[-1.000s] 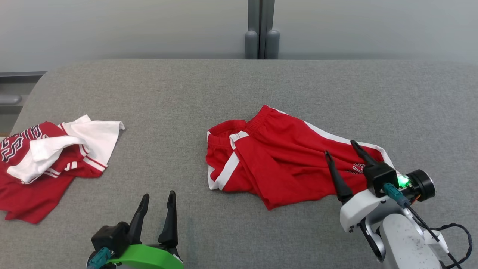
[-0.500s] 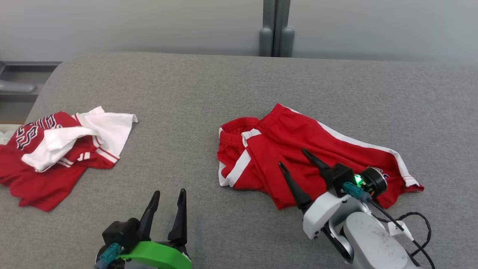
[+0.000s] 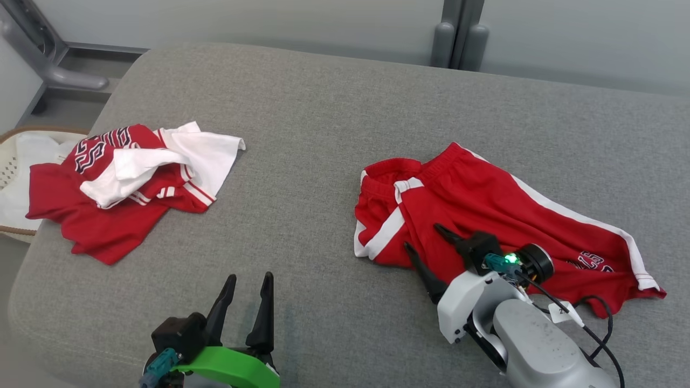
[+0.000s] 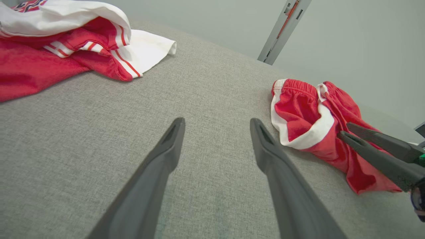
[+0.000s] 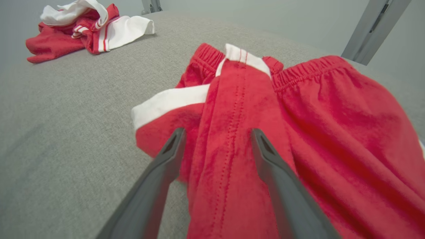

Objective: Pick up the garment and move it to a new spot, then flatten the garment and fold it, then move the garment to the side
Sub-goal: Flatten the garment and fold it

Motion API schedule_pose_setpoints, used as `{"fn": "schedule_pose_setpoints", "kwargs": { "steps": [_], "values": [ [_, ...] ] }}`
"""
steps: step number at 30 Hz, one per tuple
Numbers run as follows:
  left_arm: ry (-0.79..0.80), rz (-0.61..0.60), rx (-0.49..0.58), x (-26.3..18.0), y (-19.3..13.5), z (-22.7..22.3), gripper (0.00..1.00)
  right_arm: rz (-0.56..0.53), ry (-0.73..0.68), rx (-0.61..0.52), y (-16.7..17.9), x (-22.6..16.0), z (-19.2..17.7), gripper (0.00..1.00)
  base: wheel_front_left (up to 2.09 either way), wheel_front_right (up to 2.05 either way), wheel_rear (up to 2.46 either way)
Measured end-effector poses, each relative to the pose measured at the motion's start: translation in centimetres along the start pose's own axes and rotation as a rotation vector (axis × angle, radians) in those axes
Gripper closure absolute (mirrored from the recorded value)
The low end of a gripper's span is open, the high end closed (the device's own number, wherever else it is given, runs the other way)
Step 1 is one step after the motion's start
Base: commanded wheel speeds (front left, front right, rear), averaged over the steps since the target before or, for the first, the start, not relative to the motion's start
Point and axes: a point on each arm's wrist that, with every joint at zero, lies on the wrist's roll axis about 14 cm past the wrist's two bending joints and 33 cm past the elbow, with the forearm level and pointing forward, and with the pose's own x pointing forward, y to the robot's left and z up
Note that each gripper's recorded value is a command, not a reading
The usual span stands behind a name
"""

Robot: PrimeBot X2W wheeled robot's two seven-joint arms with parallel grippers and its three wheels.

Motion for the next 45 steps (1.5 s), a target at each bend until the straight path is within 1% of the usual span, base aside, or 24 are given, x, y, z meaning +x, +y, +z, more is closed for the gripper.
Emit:
{"fn": "schedule_pose_setpoints", "kwargs": {
  "steps": [2,3,4,5,6,7,11,14,17,20,22,24,26,30,32,37,38,39,42,45],
  "values": [
    [0.001,0.008,-0.001,0.0,0.2,0.0,0.0,-0.014,0.017,0.001,-0.5,0.0,-0.6,0.0,0.0,0.0,0.0],
    [0.002,0.011,-0.004,0.1,0.3,0.0,0.0,-0.018,0.024,-0.001,-0.7,0.0,-0.9,0.05,0.0,0.0,0.0],
    [0.002,0.012,-0.004,0.1,0.3,0.0,0.0,-0.021,0.03,0.0,-0.8,0.0,-1.1,0.2,0.0,0.0,0.0],
    [0.001,0.012,-0.004,0.2,0.3,0.0,0.0,-0.024,0.034,-0.002,-1.0,0.0,-1.3,0.51,0.0,0.0,0.0],
    [-0.002,0.011,-0.003,0.3,0.3,0.2,0.0,-0.027,0.035,0.002,-1.1,0.1,-1.3,0.78,0.0,0.0,0.0],
    [-0.005,0.01,-0.002,0.5,0.3,0.3,0.0,-0.028,0.034,0.004,-1.1,0.1,-1.3,1.0,0.0,0.0,0.0],
    [-0.012,0.012,-0.002,0.6,0.4,0.5,0.0,-0.042,-0.035,0.03,-1.5,0.4,0.7,1.0,0.0,0.0,0.0],
    [-0.016,0.007,-0.001,0.7,0.3,0.6,0.0,-0.072,-0.101,0.065,-2.2,0.2,2.7,1.0,0.0,0.0,0.0],
    [-0.006,0.003,0.001,0.6,0.2,0.2,0.0,-0.135,-0.168,0.098,-4.1,-0.9,4.6,1.0,0.0,0.0,0.0],
    [0.006,-0.025,0.011,0.6,-0.5,-0.2,0.0,-0.244,-0.252,0.153,-7.1,-3.1,6.5,1.0,0.0,0.0,0.0],
    [0.012,-0.045,0.014,0.7,-1.1,-0.4,0.0,-0.33,-0.288,0.183,-9.3,-5.2,6.9,1.0,0.0,0.0,0.0],
    [0.018,-0.069,0.02,0.7,-1.8,-0.6,0.0,-0.411,-0.301,0.192,-11.0,-7.7,6.5,1.0,0.0,0.0,0.0],
    [0.017,-0.098,0.018,1.0,-2.7,-0.7,0.0,-0.504,-0.295,0.199,-12.6,-10.8,5.3,1.0,0.0,0.0,0.0],
    [0.021,-0.154,0.021,1.4,-4.5,-0.8,0.0,-0.659,-0.215,0.183,-14.2,-16.7,1.4,1.0,0.0,0.0,0.0],
    [0.023,-0.176,0.025,1.6,-5.2,-0.9,0.0,-0.723,-0.183,0.168,-14.8,-19.3,0.1,1.0,0.0,0.0,0.0],
    [0.034,-0.219,0.031,2.1,-6.5,-1.2,0.0,-0.795,-0.063,0.139,-14.0,-23.4,-3.7,1.0,0.0,0.0,0.0],
    [0.037,-0.223,0.033,2.2,-6.6,-1.3,0.0,-0.809,-0.048,0.143,-14.1,-24.0,-4.2,0.54,0.0,0.0,0.0],
    [0.04,-0.226,0.033,2.2,-6.7,-1.4,0.0,-0.828,-0.031,0.149,-14.3,-24.6,-4.9,0.0,0.0,0.0,0.0],
    [0.045,-0.229,0.035,2.3,-6.8,-1.5,0.0,-0.87,-0.008,0.163,-14.8,-25.9,-5.8,0.0,0.0,0.0,0.0],
    [0.045,-0.223,0.04,2.2,-6.6,-1.5,0.0,-0.892,-0.045,0.149,-15.8,-26.1,-4.6,0.0,0.0,0.0,0.0]
  ]
}}
